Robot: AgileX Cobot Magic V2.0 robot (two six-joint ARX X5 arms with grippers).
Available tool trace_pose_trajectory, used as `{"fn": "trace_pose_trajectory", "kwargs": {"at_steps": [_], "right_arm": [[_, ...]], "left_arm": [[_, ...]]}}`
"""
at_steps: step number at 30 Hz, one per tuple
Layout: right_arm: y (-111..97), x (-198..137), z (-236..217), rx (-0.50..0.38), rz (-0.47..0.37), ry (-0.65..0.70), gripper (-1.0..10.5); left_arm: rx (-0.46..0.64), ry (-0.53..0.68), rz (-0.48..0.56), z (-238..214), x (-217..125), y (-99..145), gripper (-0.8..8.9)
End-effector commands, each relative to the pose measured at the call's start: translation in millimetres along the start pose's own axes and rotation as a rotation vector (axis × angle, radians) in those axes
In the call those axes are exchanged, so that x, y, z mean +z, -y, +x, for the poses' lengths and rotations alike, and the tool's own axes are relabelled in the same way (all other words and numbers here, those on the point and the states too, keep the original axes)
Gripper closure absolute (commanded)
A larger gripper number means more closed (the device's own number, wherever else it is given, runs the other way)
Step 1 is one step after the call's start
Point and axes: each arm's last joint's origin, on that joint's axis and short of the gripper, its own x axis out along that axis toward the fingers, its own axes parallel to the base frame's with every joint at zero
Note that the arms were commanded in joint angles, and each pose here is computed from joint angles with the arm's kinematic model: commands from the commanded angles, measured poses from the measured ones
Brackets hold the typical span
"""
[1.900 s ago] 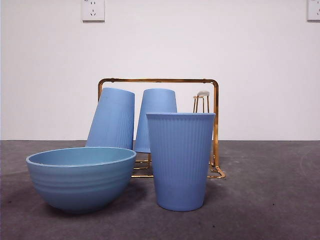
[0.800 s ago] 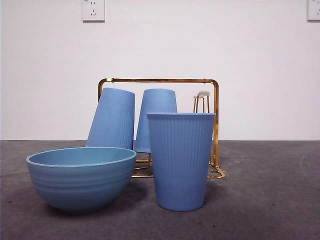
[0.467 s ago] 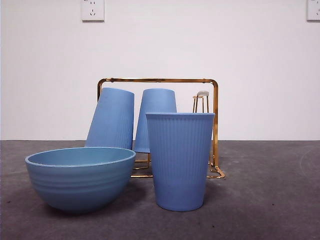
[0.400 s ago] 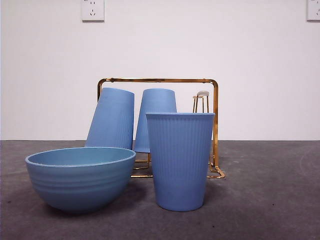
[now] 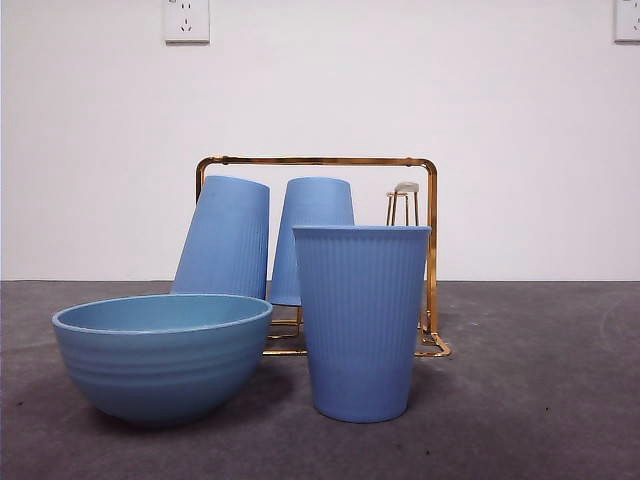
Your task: Right arm lift cup from the cupboard, then place it on the right of the bowl
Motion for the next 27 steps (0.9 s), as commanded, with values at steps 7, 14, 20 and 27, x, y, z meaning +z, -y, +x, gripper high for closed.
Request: {"fn": "trace_pose_trajectory", "kwargs": {"at_steps": [7,14,20,27], "right_arm": [[-1,3,-3,0.004,-0.010,0.019,9.2],[-1,3,-3,0.004,-0.010,0.019,9.2],[0,3,-2,-0.021,-0.011,0.026,9.2],[16,9,21,-0.249,0.054,0.246,9.2]], "left_arm": [[-0.004,-0.023,0.000,2,-7,1,8.03],[-0.004,-0.023,0.000,2,-7,1,8.03],[-0.004,-0.023,0.000,2,-7,1,8.03],[-0.004,-0.023,0.000,2,-7,1,8.03]]}}
